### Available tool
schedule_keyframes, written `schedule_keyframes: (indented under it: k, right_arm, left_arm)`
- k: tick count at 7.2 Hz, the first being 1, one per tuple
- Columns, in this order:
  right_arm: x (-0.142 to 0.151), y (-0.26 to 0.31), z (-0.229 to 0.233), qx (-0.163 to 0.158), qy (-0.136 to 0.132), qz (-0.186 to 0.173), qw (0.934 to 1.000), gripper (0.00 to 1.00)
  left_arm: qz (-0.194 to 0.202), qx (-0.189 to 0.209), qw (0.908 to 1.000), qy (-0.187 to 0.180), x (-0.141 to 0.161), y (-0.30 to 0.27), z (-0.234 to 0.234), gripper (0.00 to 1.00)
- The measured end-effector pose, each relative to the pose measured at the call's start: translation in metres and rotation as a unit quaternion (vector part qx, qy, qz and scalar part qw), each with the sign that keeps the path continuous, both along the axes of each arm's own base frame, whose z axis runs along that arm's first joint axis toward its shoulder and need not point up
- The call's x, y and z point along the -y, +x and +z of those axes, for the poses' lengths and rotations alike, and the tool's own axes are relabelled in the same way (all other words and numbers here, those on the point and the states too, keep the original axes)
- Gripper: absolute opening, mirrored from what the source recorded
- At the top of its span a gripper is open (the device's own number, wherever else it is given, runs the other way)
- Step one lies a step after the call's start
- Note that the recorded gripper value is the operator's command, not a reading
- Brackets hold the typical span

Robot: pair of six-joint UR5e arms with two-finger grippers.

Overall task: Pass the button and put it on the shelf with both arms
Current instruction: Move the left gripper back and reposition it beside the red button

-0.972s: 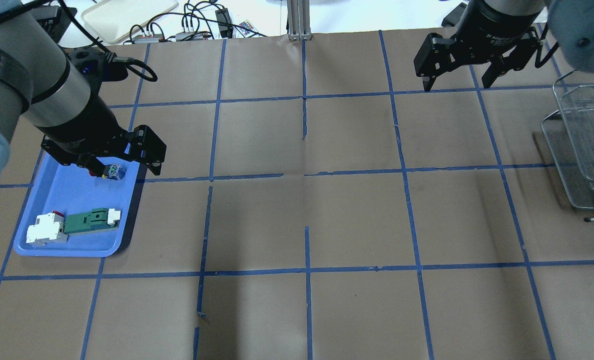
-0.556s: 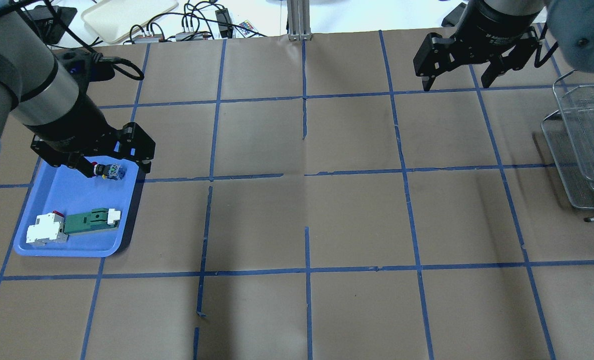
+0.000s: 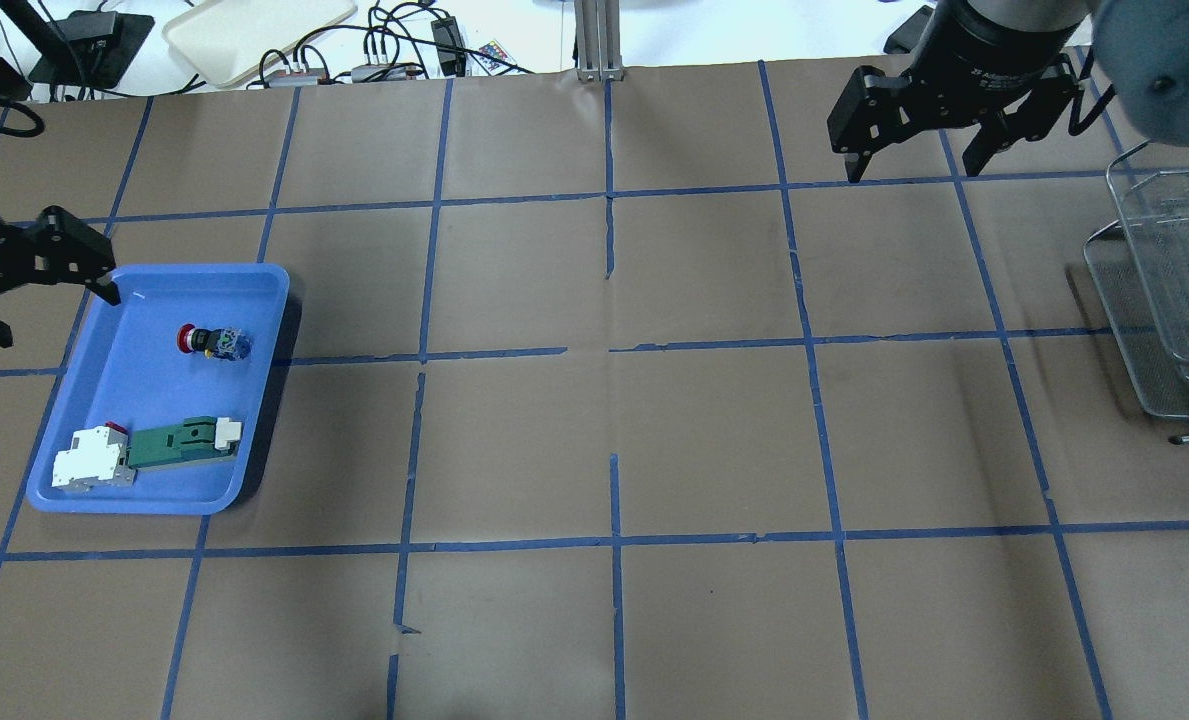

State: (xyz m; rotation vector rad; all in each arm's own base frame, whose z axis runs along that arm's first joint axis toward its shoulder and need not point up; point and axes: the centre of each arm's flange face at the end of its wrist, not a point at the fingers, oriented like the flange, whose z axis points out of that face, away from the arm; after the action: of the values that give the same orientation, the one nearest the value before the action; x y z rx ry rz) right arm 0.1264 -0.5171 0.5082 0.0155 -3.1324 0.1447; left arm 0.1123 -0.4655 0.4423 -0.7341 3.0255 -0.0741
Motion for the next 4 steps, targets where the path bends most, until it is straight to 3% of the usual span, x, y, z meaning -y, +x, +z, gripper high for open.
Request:
schedule_keyframes:
  k: [1, 2, 4]
  right_arm:
    - [0.001, -0.001, 0.000, 0.000, 0.000, -0.001, 1.0000, 1.00]
    - [0.001, -0.001, 0.000, 0.000, -0.002, -0.001, 1.0000, 1.00]
    - [0.002, -0.001, -0.001, 0.001, -0.002, -0.002, 1.0000, 1.00]
  left_arm:
    - [0.056, -0.002, 0.9984, -0.001, 0.007, 0.042, -0.015, 1.00]
    - [0.134, -0.011, 0.9910, 0.004, 0.016, 0.077, -0.033, 1.00]
    - [0.243, -0.063, 0.9680, -0.005, 0.049, 0.115, -0.072, 1.00]
